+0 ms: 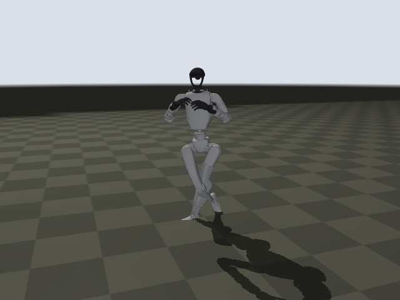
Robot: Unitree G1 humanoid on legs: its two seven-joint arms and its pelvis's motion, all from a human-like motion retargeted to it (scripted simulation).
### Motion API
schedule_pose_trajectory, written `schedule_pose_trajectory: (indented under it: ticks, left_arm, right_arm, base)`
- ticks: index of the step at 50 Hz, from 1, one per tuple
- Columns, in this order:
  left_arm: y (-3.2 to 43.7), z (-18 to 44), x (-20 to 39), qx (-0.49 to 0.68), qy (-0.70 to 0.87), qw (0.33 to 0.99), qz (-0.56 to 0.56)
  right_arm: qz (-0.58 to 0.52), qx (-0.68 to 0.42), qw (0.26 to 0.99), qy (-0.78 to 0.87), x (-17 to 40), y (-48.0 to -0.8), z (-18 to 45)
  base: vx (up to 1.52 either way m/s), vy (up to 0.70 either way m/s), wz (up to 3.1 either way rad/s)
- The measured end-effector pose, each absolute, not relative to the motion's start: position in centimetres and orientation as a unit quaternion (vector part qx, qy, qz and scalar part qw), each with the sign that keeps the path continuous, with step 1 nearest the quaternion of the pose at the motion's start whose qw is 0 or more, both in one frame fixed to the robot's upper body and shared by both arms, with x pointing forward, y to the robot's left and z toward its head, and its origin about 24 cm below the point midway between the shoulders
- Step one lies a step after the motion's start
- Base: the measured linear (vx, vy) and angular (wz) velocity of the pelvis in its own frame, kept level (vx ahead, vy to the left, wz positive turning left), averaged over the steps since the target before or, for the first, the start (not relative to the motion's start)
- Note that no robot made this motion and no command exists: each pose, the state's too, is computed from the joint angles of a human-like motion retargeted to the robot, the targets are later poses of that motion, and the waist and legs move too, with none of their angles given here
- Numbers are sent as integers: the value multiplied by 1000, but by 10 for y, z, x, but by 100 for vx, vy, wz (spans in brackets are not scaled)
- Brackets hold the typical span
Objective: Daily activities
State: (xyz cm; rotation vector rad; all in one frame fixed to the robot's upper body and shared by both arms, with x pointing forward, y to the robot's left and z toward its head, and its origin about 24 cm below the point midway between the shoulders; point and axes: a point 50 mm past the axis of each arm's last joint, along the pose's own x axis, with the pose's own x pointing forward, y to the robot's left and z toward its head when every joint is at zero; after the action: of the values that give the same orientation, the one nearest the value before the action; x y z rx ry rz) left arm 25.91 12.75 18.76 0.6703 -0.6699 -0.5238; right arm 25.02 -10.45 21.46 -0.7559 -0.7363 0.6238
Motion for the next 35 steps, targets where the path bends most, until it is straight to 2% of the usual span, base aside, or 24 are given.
schedule_pose_trajectory:
  ticks: [8, 21, 30, 35]
  left_arm:
    - [117, 181, 255, 319, -333, 845, -273]
    - [107, 174, 249, 335, -381, 833, -221]
    - [91, 170, 237, 330, -406, 817, -244]
    - [95, 183, 227, 289, -452, 819, -206]
  right_arm:
    - [302, -258, 847, -354, 242, -106, 206]
    - [186, -224, 862, -415, 230, -119, 209]
    - [216, -192, 849, -441, 215, -105, 212]
    - [209, -145, 824, -506, 198, -101, 233]
  base:
    - [3, -3, 35]
    - [2, 1, 26]
    - [2, 2, 22]
    - [2, 4, 22]
